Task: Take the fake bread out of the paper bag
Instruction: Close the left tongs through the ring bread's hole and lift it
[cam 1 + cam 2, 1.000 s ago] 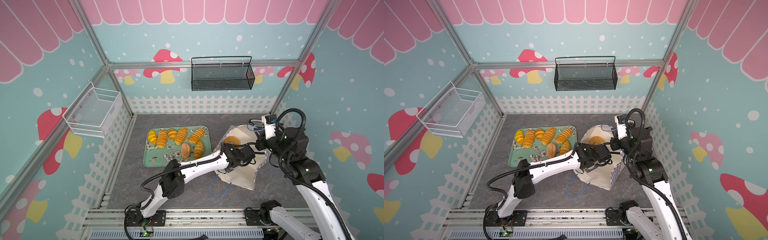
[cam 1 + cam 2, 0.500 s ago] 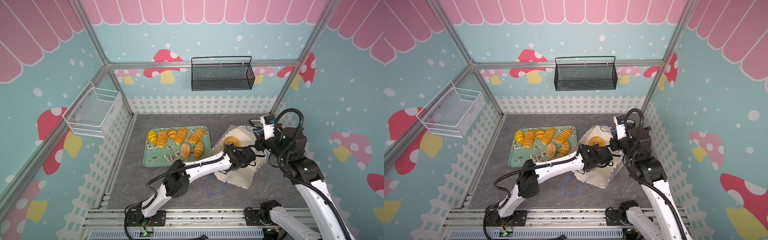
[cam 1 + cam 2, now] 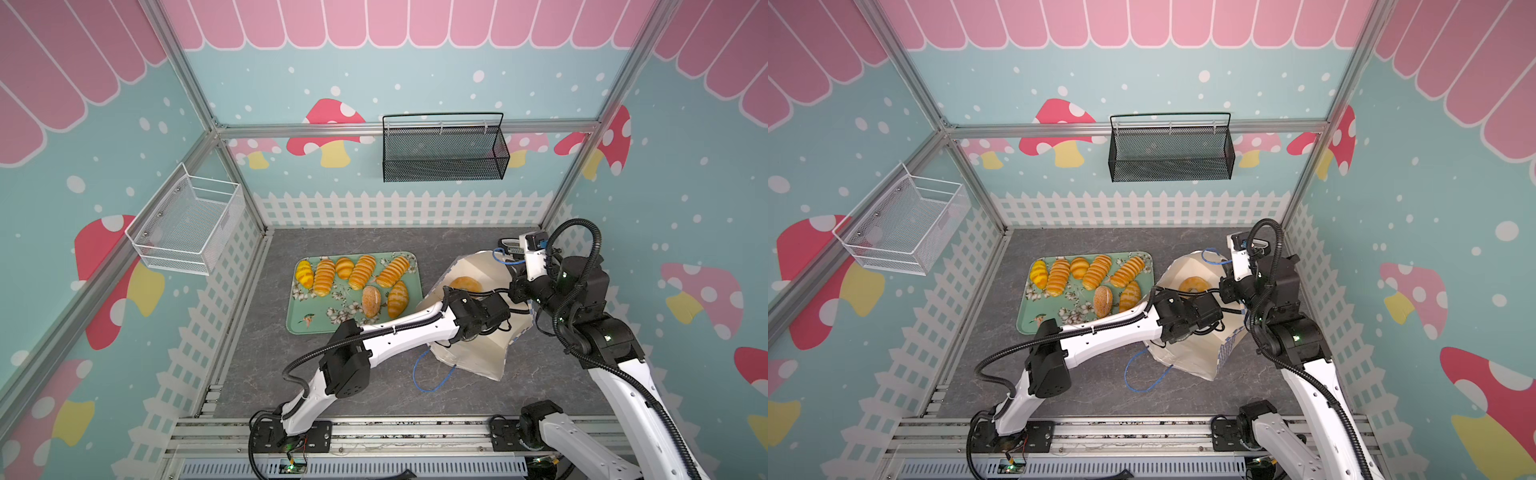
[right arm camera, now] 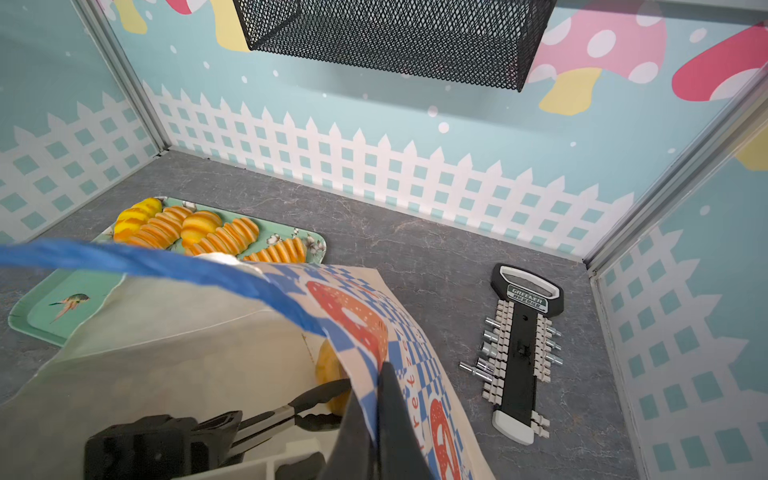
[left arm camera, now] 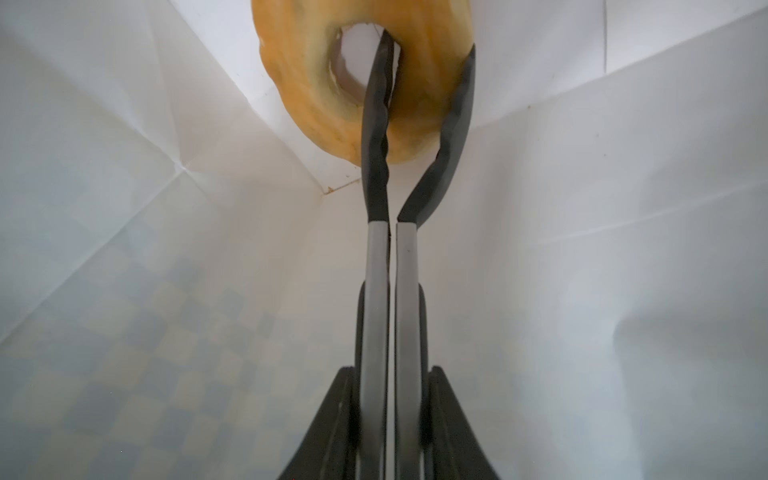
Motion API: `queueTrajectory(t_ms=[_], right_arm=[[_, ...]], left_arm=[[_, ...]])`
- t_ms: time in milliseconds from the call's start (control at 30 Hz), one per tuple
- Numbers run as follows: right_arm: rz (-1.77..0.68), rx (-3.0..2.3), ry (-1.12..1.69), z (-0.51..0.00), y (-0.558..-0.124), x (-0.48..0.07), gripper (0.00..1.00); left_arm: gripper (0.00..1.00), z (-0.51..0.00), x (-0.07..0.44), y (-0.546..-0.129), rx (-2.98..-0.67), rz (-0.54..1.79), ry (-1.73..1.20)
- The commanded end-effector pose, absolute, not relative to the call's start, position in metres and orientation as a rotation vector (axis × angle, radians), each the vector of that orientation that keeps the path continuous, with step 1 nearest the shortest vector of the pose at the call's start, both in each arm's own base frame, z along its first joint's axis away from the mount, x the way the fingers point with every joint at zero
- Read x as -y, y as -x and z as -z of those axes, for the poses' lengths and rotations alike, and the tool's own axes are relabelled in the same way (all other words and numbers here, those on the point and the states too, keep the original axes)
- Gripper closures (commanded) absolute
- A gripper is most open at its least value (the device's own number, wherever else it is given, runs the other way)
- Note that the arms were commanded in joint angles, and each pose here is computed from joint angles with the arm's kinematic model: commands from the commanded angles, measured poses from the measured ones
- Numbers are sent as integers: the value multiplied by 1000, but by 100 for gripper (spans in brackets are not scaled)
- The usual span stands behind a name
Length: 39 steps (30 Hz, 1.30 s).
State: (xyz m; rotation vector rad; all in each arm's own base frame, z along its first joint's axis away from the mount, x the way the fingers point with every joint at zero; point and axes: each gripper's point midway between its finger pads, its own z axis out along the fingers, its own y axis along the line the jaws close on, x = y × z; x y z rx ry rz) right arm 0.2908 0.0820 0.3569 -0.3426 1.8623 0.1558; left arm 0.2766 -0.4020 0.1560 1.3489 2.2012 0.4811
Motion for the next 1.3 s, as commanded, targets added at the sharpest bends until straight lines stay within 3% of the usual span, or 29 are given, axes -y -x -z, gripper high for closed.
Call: queueTrajectory(t_ms=[0,300,533,733,1267], right_arm=[[-135,-1855,347,-355,-290,-80,100],[-34,-1890,336,-344,-295,-68,100],[4,-1913,328,-341,-299,-63,100],[-22,-1913,332,-342,-301,-67,100],[-90,-1892,344,-350,-300,-77,100]], left_arm=[[85,-208,410,-270,-2132,-325,-1280],[100,-263,406,-236,-2097,-26,-1286],[100,-310,389,-216,-2037,141,-1255],[100,-316,384,-208,-2023,193,-1268],[100,-343,364,-222,-2074,366,-1088]])
